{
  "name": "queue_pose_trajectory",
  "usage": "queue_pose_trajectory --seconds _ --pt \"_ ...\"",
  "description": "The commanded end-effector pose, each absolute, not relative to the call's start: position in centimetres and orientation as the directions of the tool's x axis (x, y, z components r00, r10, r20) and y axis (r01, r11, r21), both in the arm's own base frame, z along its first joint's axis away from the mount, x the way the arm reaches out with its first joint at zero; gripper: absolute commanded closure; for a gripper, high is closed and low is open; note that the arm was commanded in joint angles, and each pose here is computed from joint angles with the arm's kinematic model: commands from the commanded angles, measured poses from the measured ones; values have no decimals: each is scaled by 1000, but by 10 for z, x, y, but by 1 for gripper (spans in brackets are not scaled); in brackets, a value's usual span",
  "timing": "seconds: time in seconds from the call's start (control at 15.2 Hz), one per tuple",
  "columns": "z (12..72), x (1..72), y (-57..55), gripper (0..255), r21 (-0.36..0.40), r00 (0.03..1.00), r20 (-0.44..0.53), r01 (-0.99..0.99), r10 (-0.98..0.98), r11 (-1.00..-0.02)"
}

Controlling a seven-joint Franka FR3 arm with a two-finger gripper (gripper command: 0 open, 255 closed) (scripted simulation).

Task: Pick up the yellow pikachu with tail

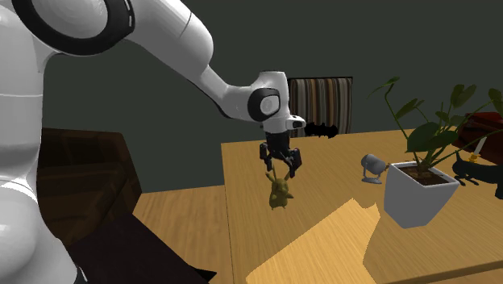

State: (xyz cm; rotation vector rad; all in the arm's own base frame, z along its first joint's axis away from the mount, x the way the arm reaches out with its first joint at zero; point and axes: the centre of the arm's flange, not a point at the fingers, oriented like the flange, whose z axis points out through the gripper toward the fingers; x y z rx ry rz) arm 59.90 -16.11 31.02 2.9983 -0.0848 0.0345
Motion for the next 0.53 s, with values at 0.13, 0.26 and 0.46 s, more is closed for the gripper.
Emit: queue_pose_trajectory --seconds 0.13,0.26,0.46 --pt "289 603 -162 0 140 998 27 -57 -54 -988" --pt "278 603 -162 0 140 998 27 -57 -54 -988" --pt "265 603 -162 0 140 998 27 -57 -54 -988"
